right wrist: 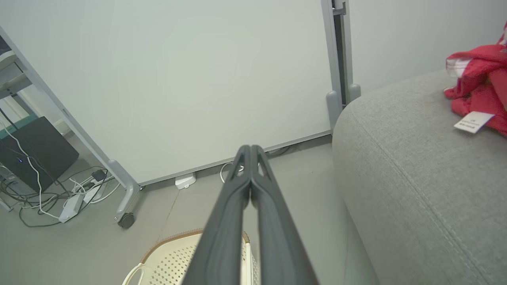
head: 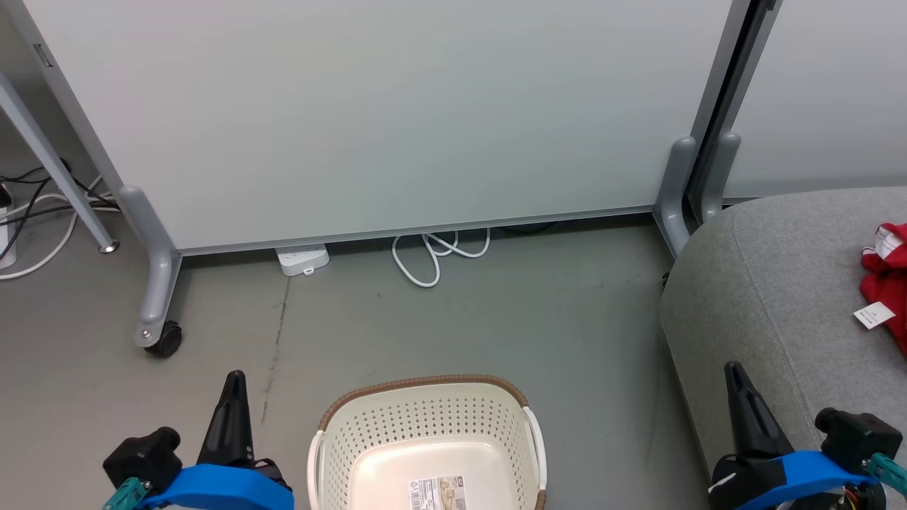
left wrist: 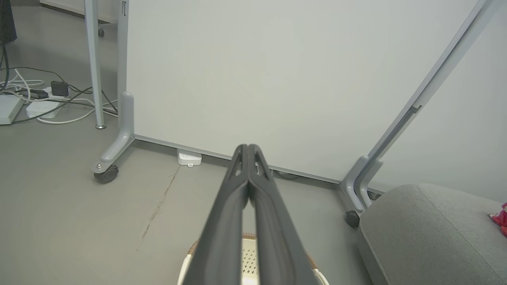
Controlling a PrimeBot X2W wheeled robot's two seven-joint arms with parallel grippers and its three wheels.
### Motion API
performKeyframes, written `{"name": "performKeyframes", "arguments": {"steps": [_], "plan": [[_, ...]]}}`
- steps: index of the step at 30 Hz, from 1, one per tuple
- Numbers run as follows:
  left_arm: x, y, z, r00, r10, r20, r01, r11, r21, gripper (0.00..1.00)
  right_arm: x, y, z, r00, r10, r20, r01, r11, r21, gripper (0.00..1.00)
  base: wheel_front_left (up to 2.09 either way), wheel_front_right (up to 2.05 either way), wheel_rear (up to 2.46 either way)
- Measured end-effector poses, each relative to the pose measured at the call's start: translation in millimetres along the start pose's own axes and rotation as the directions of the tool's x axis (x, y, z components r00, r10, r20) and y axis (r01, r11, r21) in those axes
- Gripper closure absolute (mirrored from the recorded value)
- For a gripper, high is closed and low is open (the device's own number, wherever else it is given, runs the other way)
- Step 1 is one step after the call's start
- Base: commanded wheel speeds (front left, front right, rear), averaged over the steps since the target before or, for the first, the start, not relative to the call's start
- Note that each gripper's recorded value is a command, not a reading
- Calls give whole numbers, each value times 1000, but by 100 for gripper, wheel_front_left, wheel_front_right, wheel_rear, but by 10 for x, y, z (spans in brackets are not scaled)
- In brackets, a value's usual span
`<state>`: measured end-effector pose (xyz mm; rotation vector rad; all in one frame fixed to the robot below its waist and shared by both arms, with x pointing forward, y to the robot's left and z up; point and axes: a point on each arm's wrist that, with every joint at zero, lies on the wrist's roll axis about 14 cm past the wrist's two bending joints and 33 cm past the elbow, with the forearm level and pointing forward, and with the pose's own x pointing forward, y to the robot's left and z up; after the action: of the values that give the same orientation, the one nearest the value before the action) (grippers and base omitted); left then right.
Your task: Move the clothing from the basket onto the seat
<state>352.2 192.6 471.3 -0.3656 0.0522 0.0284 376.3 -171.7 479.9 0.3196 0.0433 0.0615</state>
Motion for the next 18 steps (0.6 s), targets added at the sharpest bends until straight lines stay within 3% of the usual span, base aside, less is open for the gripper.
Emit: {"name": "performKeyframes", "arguments": {"steps": [8, 18], "plan": [[25, 49, 27, 1000, 27, -3, -27, 990, -135, 100, 7, -46, 20, 1000, -28, -2, 28, 990, 137, 100, 0, 0, 0], [69, 61, 59, 999, 40, -7, -40, 958, -283, 100, 8, -99, 31, 998, -55, -10, 56, 954, 295, 100, 0, 0, 0]]}}
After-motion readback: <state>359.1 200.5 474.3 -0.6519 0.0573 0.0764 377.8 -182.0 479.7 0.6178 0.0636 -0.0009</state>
